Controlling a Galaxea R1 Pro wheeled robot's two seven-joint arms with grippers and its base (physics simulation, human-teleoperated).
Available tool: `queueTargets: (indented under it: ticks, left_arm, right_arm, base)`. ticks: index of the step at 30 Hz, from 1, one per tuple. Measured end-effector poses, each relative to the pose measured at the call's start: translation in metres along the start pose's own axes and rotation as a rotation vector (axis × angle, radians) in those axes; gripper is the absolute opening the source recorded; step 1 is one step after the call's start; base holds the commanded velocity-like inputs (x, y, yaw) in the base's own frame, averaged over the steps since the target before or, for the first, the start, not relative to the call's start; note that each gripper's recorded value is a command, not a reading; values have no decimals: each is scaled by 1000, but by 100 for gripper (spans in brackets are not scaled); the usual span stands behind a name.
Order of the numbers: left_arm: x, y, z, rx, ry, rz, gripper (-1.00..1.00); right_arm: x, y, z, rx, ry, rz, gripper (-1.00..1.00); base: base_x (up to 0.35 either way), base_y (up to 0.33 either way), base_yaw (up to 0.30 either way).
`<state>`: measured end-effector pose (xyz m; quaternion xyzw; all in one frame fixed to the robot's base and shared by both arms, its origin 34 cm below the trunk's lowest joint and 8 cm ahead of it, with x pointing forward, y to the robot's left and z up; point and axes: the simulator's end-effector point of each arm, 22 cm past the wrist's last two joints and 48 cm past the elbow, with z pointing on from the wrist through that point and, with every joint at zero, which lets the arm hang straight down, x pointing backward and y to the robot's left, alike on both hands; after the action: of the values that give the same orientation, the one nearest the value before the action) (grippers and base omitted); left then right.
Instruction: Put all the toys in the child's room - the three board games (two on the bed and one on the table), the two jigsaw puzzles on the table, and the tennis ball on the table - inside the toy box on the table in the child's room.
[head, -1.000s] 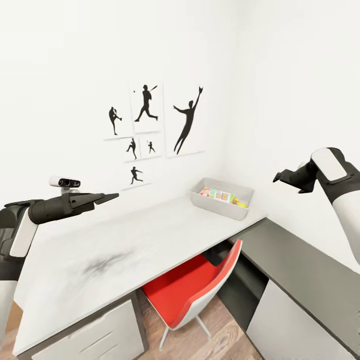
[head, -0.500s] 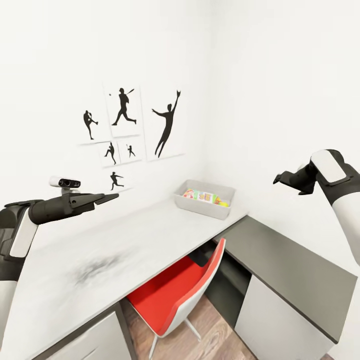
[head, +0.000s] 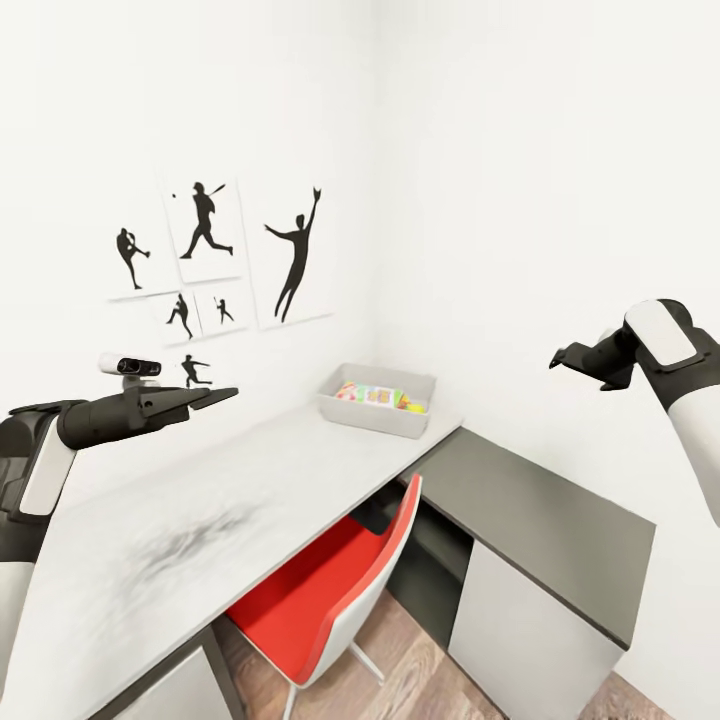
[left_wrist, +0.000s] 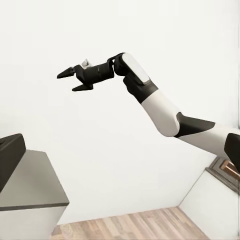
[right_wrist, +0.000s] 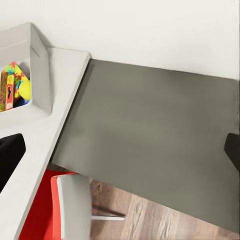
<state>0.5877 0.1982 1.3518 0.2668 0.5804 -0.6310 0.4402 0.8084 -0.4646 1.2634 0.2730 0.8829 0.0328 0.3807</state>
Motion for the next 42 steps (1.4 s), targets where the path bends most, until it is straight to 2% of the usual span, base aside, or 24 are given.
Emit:
queueTargets:
  ticks: [19, 37, 42]
  left_arm:
    - [-2, -10, 1, 4, 1, 14, 100]
    - [-5, -19, 1, 7, 0, 30, 100]
    - [-4, -21, 2, 8, 2, 30, 100]
  right_arm:
    - [-8, -17, -12, 12, -14, 20, 100]
    - [1, -24, -14, 22, -4, 20, 100]
    - [19, -40, -2, 54, 41, 31, 100]
  base:
    - [-85, 0, -238]
    - [-315, 0, -235]
    - [-221, 0, -234]
